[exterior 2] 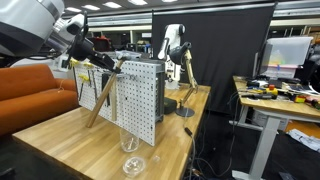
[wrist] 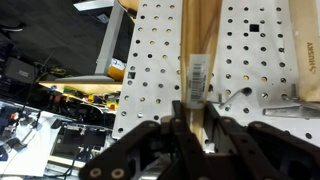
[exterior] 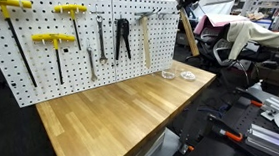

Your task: Hang the hammer on the rightmost hanger

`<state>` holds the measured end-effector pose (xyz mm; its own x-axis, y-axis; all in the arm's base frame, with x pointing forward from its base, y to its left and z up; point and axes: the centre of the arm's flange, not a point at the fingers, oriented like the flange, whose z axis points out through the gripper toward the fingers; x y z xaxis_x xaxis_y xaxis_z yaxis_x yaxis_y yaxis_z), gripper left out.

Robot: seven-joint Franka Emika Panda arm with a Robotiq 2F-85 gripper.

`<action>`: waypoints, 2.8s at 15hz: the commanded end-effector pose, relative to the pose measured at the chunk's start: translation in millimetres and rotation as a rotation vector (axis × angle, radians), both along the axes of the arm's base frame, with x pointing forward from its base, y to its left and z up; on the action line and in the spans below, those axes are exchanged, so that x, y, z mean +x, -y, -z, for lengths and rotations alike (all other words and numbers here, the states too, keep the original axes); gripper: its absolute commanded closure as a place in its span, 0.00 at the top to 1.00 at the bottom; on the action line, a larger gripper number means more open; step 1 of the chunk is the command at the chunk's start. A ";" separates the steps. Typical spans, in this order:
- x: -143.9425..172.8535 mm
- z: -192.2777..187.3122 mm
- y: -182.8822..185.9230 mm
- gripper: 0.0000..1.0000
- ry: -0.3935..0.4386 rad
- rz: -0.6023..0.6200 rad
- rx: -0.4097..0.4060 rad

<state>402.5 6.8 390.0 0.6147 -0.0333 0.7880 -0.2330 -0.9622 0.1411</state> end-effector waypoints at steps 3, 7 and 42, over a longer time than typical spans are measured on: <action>4.2 0.4 -7.7 0.06 0.023 -0.033 0.037; 6.8 -4.3 -15.1 0.06 0.040 -0.039 0.045; 62.4 6.1 -14.4 0.49 0.025 -0.048 0.021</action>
